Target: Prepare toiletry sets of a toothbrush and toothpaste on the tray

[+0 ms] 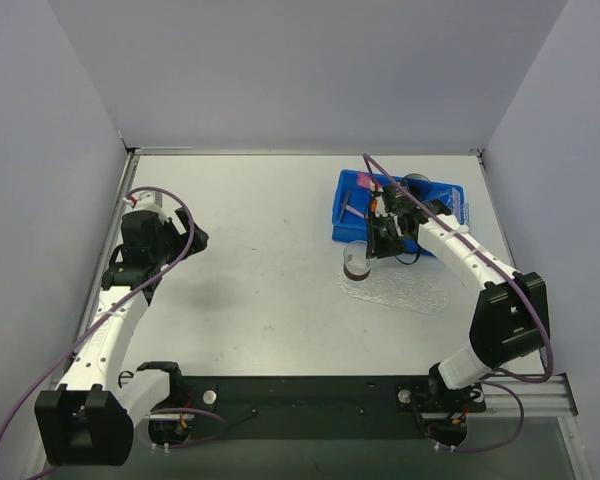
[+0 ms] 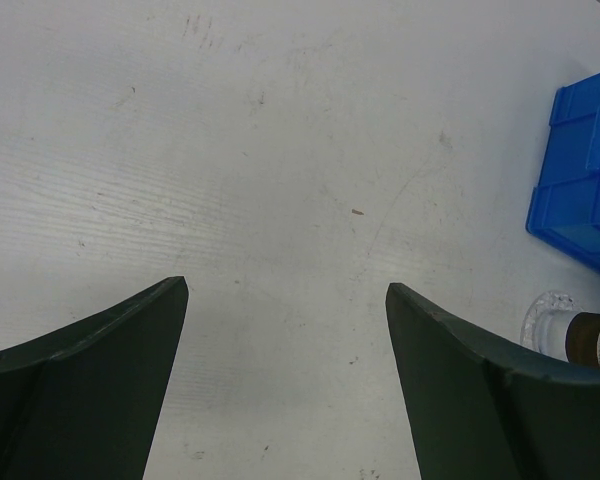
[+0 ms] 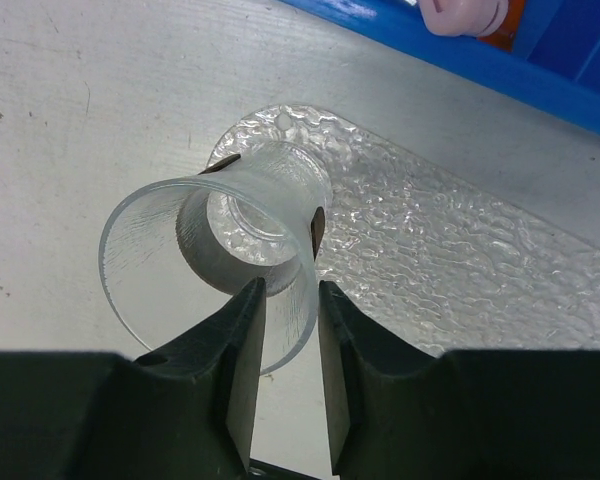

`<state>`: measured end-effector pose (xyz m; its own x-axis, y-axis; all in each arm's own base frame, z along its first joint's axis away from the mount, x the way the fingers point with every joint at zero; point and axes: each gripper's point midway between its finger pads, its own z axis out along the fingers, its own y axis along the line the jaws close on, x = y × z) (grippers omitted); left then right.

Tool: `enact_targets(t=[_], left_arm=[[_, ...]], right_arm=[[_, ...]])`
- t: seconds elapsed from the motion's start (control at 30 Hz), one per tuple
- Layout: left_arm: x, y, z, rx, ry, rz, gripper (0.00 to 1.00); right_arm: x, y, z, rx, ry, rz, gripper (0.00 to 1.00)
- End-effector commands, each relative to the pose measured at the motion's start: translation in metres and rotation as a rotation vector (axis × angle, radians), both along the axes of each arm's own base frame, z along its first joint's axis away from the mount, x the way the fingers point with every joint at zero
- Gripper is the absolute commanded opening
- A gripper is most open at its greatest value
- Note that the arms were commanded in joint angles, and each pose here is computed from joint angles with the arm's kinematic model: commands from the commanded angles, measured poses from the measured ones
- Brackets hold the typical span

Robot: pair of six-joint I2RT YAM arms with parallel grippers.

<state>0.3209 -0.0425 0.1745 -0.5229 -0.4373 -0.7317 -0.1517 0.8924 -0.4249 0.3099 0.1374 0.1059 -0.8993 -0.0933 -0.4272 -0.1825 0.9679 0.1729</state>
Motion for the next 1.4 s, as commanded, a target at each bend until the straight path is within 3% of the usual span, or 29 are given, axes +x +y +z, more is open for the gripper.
enact_targets(t=[0.0,0.53,1.37], left_arm=[[0.004,0.0,0.01,-0.008,-0.044,0.004,0.91],[0.003,0.0,0.01,-0.009,-0.042,0.005,0.91],[0.002,-0.002,0.007,-0.016,-0.038,0.002,0.91]], right_arm=[[-0.005,0.003,-0.006,-0.01,0.022,0.005,0.22],[-0.012,-0.001,-0.007,-0.027,0.042,-0.009,0.01],[-0.028,-0.017,-0.005,-0.064,0.056,-0.018,0.0]])
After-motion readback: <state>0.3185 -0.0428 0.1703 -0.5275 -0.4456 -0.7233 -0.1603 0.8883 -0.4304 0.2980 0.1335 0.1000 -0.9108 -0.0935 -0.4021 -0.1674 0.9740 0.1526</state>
